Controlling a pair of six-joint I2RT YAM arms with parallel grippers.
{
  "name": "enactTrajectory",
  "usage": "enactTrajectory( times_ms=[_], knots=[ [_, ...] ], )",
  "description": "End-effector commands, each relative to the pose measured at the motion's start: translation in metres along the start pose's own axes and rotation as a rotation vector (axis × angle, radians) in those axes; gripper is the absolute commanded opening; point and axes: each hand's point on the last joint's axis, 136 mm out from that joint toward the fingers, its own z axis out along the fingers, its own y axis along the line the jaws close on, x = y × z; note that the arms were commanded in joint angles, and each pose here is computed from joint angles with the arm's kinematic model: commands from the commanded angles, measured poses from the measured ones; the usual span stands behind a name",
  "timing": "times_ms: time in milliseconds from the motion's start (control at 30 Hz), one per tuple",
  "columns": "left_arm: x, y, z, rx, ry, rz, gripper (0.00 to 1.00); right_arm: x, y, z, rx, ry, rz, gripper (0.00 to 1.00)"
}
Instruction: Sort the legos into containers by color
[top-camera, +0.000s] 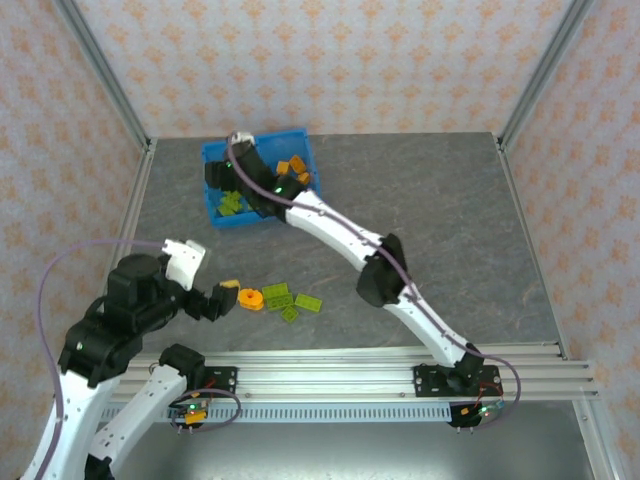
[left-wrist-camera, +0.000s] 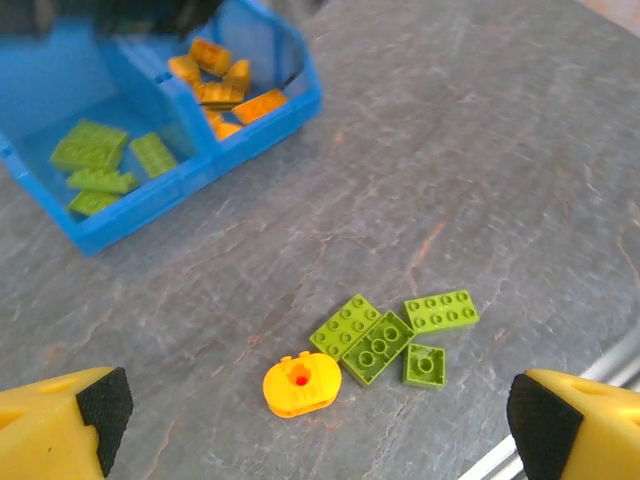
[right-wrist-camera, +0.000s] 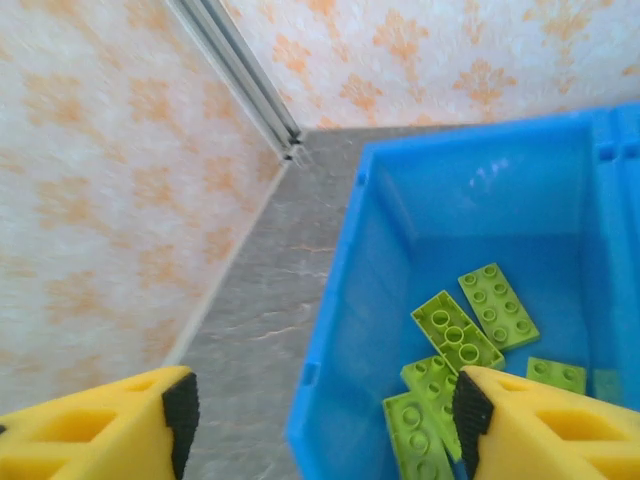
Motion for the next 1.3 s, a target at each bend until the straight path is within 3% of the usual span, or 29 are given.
enactTrajectory(
  times_ms=[0, 67, 100, 167, 267, 400, 533, 633, 800, 1033, 1133, 1267],
  knots=[
    [-0.022, 0.029, 0.007, -0.164, 0.017, -0.196, 0.96, -0.037, -0.015, -0.078, 0.028, 0.091, 0.069, 0.72],
    [-0.014, 0.043, 0.019, -0.254, 0.084, -0.359, 0.93, -0.032, -0.038, -0.105, 0.089, 0.145, 0.076, 0.73],
    [-0.004, 0.044, 0.028, -0.268, 0.148, -0.403, 0.96, -0.032, -0.049, -0.123, 0.12, 0.155, 0.069, 0.73],
    [0.012, 0.037, 0.044, -0.244, 0.286, -0.426, 0.99, -0.024, -0.071, -0.153, 0.18, 0.163, 0.044, 0.75],
    [0.036, 0.045, 0.045, -0.37, 0.468, -0.511, 0.99, -0.009, -0.105, -0.193, 0.253, 0.181, 0.04, 0.77],
    [0.036, 0.042, 0.042, -0.454, 0.609, -0.344, 0.99, 0.017, -0.135, -0.238, 0.332, 0.241, 0.037, 0.78],
    [0.034, -0.006, 0.068, -0.301, 0.706, -0.283, 0.99, 0.038, -0.16, -0.293, 0.406, 0.268, 0.048, 0.78],
    [0.037, -0.049, 0.093, -0.231, 0.669, -0.29, 1.0, 0.054, -0.186, -0.338, 0.48, 0.242, 0.079, 0.81],
    [0.068, -0.096, 0.135, -0.154, 0.582, -0.497, 1.0, 0.085, -0.2, -0.4, 0.434, 0.209, 0.176, 0.91],
    [0.106, -0.09, 0.153, -0.316, 0.585, -0.542, 0.99, 0.138, -0.191, -0.436, 0.274, 0.353, 0.238, 1.0],
    [0.119, -0.1, 0.171, -0.313, 0.585, -0.596, 0.99, 0.148, -0.183, -0.438, 0.234, 0.414, 0.245, 0.99],
    [0.133, -0.09, 0.18, -0.418, 0.589, -0.576, 0.97, 0.151, -0.186, -0.442, 0.25, 0.431, 0.221, 0.99]
  ],
)
